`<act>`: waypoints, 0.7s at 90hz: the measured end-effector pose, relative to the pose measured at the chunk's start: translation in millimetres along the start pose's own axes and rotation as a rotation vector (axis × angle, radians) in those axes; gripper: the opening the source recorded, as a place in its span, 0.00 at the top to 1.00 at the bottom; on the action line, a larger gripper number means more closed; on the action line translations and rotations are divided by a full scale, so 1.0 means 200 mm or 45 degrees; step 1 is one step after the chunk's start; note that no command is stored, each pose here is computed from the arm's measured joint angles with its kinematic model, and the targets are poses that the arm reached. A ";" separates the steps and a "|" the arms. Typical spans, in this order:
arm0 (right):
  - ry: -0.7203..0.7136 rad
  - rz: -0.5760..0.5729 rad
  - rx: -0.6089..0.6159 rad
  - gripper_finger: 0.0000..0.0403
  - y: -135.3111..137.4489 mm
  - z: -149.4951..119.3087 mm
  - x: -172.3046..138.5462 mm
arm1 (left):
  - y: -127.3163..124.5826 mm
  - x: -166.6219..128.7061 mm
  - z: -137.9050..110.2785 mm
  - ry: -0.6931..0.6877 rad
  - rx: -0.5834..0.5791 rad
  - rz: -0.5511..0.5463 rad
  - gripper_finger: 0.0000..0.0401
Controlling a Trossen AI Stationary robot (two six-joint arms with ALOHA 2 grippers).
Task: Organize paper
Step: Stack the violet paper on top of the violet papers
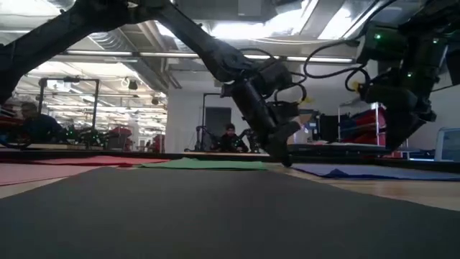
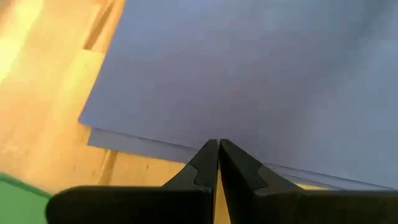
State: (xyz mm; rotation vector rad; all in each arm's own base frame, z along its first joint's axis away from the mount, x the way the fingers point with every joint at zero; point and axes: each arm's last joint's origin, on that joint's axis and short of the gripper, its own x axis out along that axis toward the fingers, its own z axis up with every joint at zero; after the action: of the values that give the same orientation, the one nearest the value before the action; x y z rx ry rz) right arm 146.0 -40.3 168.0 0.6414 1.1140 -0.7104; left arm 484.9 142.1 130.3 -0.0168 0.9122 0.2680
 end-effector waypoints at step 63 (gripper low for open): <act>0.168 0.040 -0.223 1.00 0.11 -0.05 -0.16 | -0.63 -0.38 -0.01 0.267 0.371 -0.217 1.00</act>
State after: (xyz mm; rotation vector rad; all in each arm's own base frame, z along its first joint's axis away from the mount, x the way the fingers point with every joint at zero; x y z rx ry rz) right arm 148.0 -13.4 197.5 0.5610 1.2702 -0.5427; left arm 468.6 3.1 175.5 0.1483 1.1447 -0.0282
